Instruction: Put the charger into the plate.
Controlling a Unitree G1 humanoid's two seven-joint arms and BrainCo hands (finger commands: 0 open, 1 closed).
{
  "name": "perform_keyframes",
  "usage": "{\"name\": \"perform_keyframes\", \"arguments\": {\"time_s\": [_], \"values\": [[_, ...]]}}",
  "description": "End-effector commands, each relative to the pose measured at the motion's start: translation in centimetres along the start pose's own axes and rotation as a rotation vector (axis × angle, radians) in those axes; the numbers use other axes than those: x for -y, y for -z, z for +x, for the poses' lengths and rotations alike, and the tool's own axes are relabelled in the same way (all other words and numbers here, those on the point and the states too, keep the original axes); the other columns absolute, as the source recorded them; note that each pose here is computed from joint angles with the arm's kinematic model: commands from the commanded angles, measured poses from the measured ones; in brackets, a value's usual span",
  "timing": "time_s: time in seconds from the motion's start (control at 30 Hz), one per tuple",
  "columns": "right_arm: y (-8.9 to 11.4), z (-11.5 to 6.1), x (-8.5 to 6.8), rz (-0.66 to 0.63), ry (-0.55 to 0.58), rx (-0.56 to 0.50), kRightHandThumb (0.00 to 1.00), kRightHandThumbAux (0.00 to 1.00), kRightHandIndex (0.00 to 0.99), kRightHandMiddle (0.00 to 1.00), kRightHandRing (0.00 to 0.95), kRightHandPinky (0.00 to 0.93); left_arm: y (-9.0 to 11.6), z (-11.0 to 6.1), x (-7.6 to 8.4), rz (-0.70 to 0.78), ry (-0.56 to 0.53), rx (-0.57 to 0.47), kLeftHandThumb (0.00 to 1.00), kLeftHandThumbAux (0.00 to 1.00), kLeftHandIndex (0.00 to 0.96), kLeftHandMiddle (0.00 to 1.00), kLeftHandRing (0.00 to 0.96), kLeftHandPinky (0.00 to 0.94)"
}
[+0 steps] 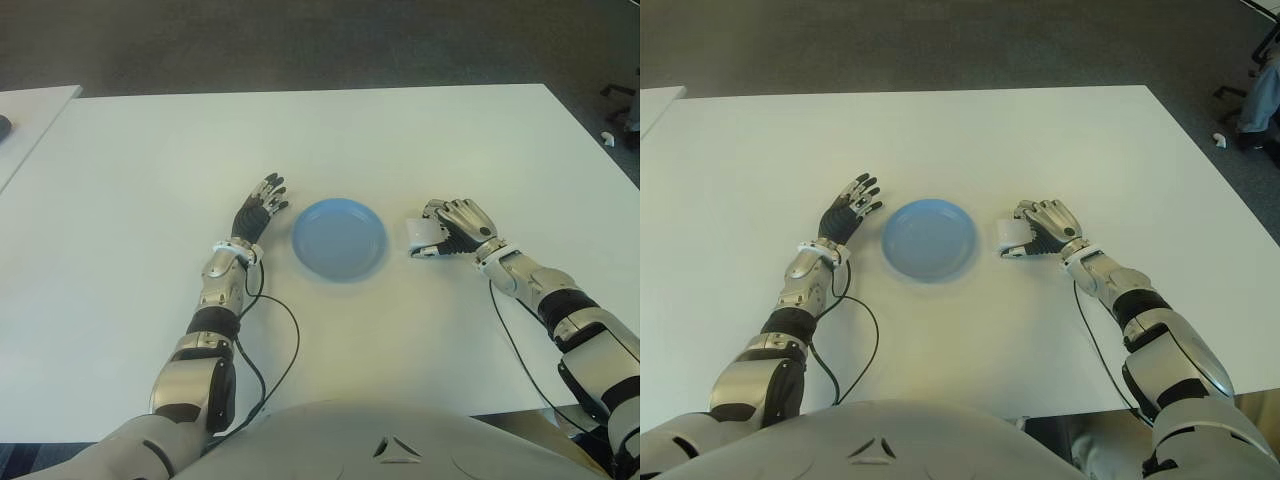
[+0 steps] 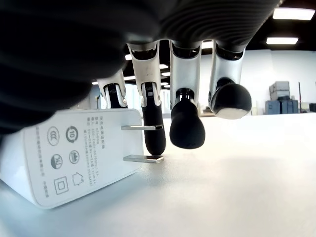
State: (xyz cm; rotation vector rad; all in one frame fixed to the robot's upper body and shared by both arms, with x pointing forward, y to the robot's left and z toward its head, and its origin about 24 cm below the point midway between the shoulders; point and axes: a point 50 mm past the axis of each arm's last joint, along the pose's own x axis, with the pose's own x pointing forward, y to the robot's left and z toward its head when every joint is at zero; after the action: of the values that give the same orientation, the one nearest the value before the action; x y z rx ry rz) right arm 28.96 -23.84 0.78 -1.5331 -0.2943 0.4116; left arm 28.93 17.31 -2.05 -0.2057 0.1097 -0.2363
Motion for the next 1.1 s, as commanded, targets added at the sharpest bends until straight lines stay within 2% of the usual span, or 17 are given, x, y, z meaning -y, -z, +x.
{"name": "perform_keyframes", "arguments": {"time_s": [0.03, 0.23, 0.3, 0.47, 0.67, 0.83, 0.93, 1.1], "values": [[0.1, -0.8, -0.5, 0.025, -0.102, 0.002, 0.741, 0.709, 0.439, 0.875, 0.869, 0.880, 0.9, -0.4, 0.0, -0.026, -0.018, -0.039, 0.000, 0.577, 0.047, 0.072, 0.040, 0.009], [-1.2, 1.9, 4.4, 0.067, 0.030, 0.072, 0.744, 0.709, 0.439, 0.884, 0.875, 0.885, 0.9, -0.3, -0.1, -0.025, -0.018, -0.043, 0.000, 0.587, 0.054, 0.077, 0.042, 0.014], [-1.6, 2.3, 5.3, 0.080, 0.063, 0.080, 0.744, 0.709, 0.439, 0.887, 0.878, 0.884, 0.9, -0.3, -0.1, -0.024, -0.017, -0.043, 0.000, 0.589, 0.056, 0.078, 0.043, 0.015], [-2.1, 2.8, 6.2, 0.126, 0.120, 0.080, 0.745, 0.709, 0.439, 0.885, 0.873, 0.870, 1.0, -0.2, -0.1, -0.022, -0.015, -0.044, 0.000, 0.591, 0.056, 0.077, 0.041, 0.012], [-3.0, 4.3, 9.4, 0.198, 0.240, 0.121, 0.743, 0.710, 0.439, 0.874, 0.862, 0.840, 1.1, -0.1, 0.0, -0.016, -0.020, -0.047, 0.000, 0.589, 0.057, 0.074, 0.039, 0.010], [-3.5, 5.0, 10.4, 0.218, 0.272, 0.137, 0.743, 0.710, 0.439, 0.868, 0.857, 0.823, 1.1, -0.1, 0.1, -0.020, -0.022, -0.048, 0.000, 0.591, 0.060, 0.077, 0.040, 0.013], [-4.4, 5.9, 11.3, 0.230, 0.308, 0.164, 0.744, 0.709, 0.440, 0.869, 0.858, 0.833, 1.2, 0.0, 0.2, -0.038, -0.029, -0.052, 0.000, 0.593, 0.061, 0.077, 0.044, 0.027], [-5.9, 6.9, 11.1, 0.256, 0.308, 0.176, 0.745, 0.709, 0.440, 0.870, 0.856, 0.835, 1.2, 0.1, 0.4, -0.050, -0.035, -0.053, 0.000, 0.596, 0.064, 0.081, 0.048, 0.025]]}}
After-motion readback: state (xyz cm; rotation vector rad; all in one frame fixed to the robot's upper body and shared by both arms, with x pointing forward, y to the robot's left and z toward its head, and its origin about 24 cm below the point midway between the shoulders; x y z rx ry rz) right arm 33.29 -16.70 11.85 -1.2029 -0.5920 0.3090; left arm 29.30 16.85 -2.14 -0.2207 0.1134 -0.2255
